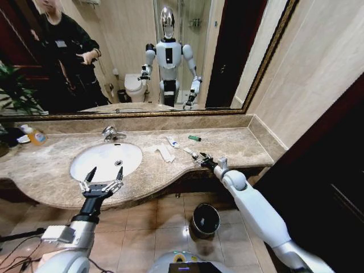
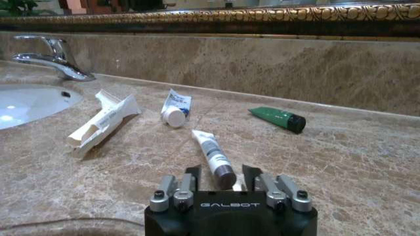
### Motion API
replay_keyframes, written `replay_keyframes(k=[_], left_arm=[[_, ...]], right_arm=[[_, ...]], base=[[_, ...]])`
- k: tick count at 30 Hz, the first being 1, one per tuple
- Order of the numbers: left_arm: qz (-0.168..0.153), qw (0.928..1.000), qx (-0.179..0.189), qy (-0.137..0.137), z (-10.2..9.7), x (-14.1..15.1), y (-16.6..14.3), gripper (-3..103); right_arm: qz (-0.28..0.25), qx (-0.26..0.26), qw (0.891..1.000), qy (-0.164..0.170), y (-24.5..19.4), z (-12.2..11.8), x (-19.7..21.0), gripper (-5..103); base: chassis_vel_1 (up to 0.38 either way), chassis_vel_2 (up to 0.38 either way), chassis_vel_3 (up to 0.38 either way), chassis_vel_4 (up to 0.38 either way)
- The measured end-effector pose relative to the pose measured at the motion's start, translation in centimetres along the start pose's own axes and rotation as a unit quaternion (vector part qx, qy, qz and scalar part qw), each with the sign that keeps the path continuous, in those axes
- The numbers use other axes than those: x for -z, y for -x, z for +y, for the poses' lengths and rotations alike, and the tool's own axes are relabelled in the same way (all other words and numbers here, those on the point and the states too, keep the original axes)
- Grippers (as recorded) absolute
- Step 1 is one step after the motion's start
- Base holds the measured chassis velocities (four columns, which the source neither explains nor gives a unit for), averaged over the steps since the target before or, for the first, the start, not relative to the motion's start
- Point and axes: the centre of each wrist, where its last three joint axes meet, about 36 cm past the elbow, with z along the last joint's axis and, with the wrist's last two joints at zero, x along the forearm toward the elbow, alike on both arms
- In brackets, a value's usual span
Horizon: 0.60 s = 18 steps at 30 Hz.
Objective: Pick up the trash from the sink and place it in the trash bin.
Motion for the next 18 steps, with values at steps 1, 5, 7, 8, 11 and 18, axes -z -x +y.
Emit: replay_keyframes(k=[1,5,7,8,11,18], left_arm=[[0.0,1.0,0.0,0.0,0.0,0.0,0.0,100],[0.0,1.0,0.0,0.0,0.0,0.0,0.0,100],[0.0,1.0,0.0,0.0,0.0,0.0,0.0,100],[0.0,1.0,0.0,0.0,0.0,0.0,0.0,100],[0.0,1.0,0.0,0.0,0.0,0.0,0.0,100],[0.0,1.0,0.0,0.0,0.0,0.0,0.0,100]], right_arm=[[0.0,0.0,1.0,0.0,0.01,0.01,-0.01,40],[0.0,0.0,1.0,0.0,0.06,0.04,-0.09,24],[0.0,0.0,1.0,0.0,0.08,0.05,-0.15,19],[-0.001,0.0,1.0,0.0,0.09,0.07,-0.18,16],[-0.002,-0.001,1.0,0.0,0.07,0.13,-0.16,16],[-0.015,-0.007,1.0,-0.002,-0.52,0.28,0.68,16]], base=[[0.0,0.0,0.0,0.0],[0.0,0.0,0.0,0.0],[0.0,0.0,0.0,0.0],[0.0,0.0,0.0,0.0],[0.0,0.0,0.0,0.0],[0.0,0.0,0.0,0.0]])
